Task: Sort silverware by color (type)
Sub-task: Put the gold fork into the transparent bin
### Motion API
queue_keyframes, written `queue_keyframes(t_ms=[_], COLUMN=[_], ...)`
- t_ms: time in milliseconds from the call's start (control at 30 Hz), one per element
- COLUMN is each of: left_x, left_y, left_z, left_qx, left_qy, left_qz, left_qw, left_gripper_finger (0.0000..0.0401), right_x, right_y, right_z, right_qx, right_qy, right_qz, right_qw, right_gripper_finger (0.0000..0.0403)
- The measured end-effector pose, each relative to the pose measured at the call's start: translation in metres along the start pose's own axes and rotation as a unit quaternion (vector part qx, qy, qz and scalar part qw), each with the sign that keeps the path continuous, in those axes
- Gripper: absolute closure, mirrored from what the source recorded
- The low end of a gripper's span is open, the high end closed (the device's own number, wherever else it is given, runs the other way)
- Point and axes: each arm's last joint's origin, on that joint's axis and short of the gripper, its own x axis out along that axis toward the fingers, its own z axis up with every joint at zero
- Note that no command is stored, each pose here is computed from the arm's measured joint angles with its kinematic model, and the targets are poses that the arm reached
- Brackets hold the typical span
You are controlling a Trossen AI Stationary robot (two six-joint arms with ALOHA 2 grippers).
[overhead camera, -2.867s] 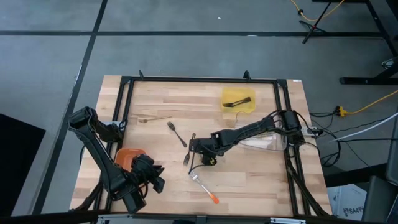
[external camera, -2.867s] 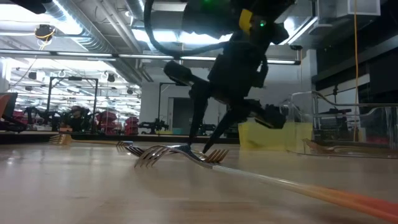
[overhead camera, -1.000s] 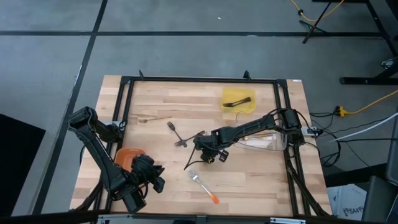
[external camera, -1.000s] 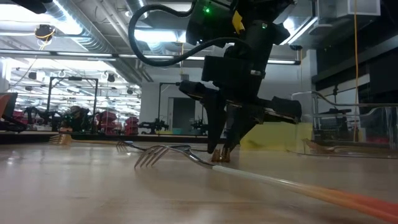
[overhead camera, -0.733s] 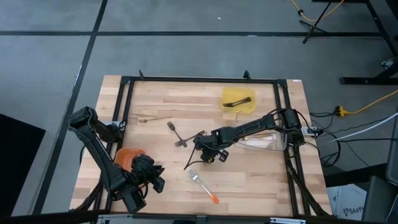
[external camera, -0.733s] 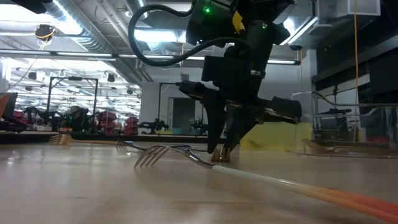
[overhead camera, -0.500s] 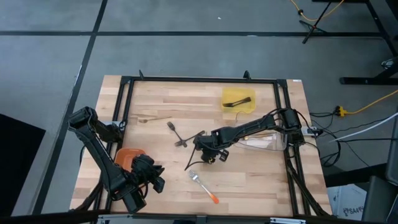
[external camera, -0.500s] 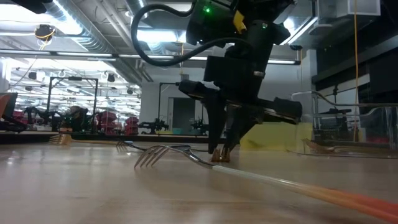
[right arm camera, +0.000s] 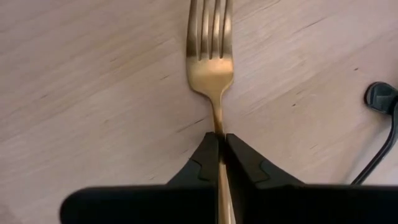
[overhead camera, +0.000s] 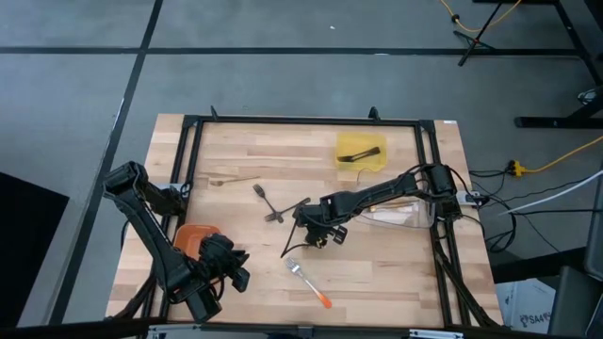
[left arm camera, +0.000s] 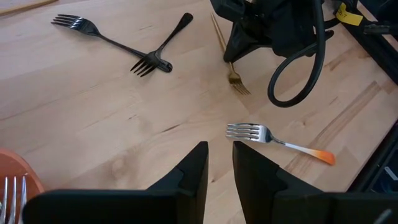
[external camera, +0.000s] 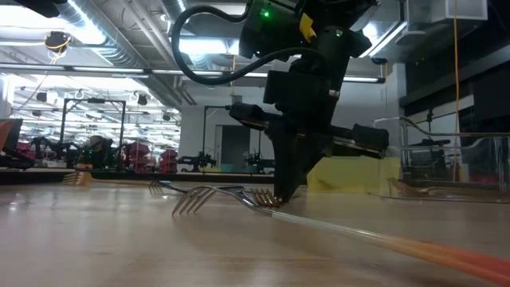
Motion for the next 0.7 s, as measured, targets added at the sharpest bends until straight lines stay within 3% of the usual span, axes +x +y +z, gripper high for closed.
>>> queue_keyframes(t_ms=[700], left_x=[0.0], left_y=[-0.0001], left_z=[0.0], left_qx=[0.0], left_qy=[0.0], left_qz=[0.0], left_qw=[1.0], left_gripper_finger=[0.0333], right_x=[-0.0094], right_y=[-0.0041], right_z=[0.0034], right_qx=[0.016], right_qy=[0.0], right_qz=[0.001], right_qw=[1.0], right_gripper_finger=[0.0402])
